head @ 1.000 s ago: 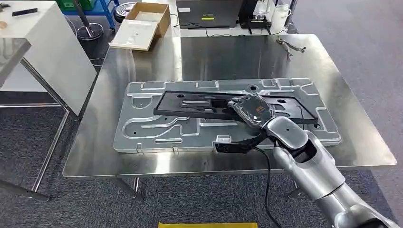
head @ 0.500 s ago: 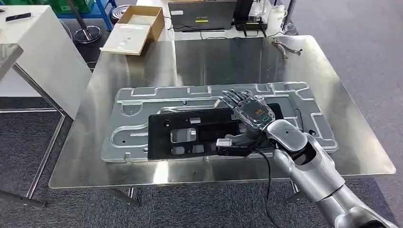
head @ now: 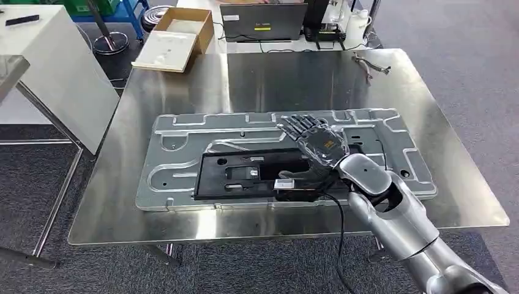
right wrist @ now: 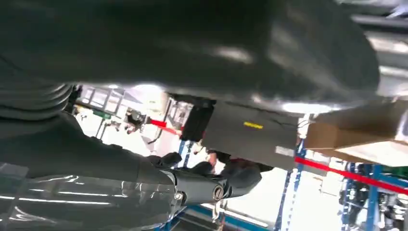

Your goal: Take the parts from the cabinet and place them on the table.

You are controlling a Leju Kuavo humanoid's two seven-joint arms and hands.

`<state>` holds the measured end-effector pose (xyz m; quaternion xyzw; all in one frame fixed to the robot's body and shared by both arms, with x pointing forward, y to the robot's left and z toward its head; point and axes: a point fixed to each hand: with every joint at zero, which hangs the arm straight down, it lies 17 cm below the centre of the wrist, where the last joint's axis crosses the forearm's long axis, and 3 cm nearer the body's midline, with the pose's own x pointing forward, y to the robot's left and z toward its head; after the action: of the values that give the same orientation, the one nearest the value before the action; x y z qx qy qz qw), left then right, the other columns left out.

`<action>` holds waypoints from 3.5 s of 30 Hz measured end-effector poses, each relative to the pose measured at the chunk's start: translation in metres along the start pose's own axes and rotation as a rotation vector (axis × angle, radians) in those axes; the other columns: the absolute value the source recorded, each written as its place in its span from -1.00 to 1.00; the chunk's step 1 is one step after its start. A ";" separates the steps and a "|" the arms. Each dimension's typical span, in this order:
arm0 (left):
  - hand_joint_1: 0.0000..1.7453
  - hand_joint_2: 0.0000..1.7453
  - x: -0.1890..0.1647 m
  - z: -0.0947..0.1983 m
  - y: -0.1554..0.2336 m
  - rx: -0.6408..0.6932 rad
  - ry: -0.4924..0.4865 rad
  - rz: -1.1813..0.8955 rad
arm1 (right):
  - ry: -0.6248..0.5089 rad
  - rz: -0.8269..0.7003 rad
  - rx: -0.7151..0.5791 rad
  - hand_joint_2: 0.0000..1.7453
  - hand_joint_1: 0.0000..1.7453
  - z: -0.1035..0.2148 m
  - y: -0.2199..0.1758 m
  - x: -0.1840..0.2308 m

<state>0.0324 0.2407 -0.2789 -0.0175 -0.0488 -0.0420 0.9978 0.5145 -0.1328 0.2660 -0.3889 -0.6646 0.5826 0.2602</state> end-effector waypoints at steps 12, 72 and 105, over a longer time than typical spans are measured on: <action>-1.00 -1.00 -0.001 0.000 -0.003 -0.008 0.004 0.003 | -0.003 -0.006 -0.005 -1.00 -1.00 -0.003 -0.002 0.002; -1.00 -1.00 -0.022 0.011 -0.016 -0.011 0.077 -0.070 | 1.048 -0.674 0.694 -1.00 -1.00 0.443 0.348 -0.012; -1.00 -1.00 -0.027 0.009 -0.010 -0.043 0.108 -0.331 | 1.804 -1.160 1.146 1.00 -1.00 0.590 0.426 0.171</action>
<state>0.0035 0.2329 -0.2726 -0.0282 0.0038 -0.2075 0.9778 0.0381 -0.3221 -0.2777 -0.1281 0.0334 0.1092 0.9852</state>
